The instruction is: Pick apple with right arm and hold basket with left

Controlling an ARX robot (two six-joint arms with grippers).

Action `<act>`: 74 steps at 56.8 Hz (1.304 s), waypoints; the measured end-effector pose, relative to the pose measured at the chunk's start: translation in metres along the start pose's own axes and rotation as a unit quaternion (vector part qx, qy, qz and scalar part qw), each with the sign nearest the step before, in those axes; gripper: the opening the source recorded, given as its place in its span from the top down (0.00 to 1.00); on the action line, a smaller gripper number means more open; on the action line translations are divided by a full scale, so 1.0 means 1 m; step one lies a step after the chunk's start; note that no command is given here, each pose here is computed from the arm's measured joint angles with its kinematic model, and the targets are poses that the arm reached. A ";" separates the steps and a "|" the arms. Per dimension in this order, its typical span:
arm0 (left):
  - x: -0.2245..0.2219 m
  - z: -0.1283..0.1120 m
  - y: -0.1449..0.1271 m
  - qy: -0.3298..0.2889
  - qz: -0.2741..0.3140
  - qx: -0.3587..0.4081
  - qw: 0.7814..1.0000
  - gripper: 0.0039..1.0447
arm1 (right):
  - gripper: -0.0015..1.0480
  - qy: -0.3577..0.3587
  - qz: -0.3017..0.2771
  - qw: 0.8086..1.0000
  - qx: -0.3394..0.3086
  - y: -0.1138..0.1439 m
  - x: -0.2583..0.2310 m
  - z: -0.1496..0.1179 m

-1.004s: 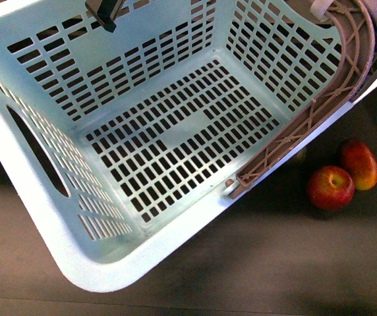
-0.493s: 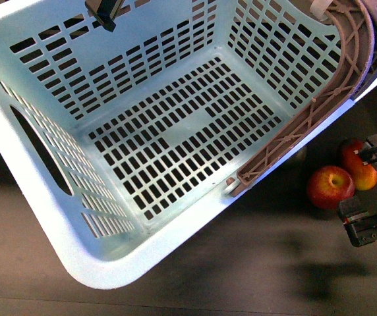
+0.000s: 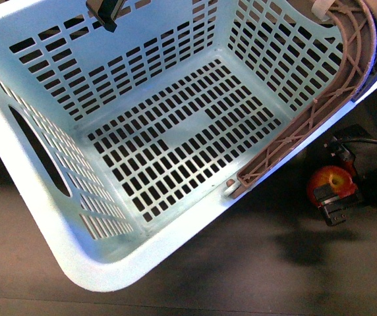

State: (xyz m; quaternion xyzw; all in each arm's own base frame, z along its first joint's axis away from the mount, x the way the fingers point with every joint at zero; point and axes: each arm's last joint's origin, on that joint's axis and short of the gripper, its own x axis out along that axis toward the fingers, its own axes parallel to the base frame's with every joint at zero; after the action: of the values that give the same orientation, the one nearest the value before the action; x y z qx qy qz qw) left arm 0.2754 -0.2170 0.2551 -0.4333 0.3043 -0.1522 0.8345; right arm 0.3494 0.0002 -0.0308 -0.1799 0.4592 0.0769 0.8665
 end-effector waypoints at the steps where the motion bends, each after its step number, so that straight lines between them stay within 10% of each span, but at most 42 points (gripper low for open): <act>1: 0.000 0.000 0.000 0.000 0.000 0.000 1.000 0.83 | 0.08 0.001 0.001 1.000 0.000 0.000 0.002 0.001; 47: 0.000 0.000 0.000 -0.001 0.000 0.000 1.000 0.83 | 0.25 0.020 0.031 0.999 0.022 -0.021 0.026 0.014; 74: 0.000 0.000 0.000 0.000 0.000 0.000 1.000 0.83 | 0.25 -0.107 -0.025 0.989 0.101 -0.103 -0.085 0.052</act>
State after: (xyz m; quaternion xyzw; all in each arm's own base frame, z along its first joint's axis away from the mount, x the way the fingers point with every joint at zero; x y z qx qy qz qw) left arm 0.2754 -0.2170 0.2551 -0.4333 0.3042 -0.1521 0.8346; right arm 0.3722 -0.0718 0.0907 -0.0936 0.3644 0.0276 0.9261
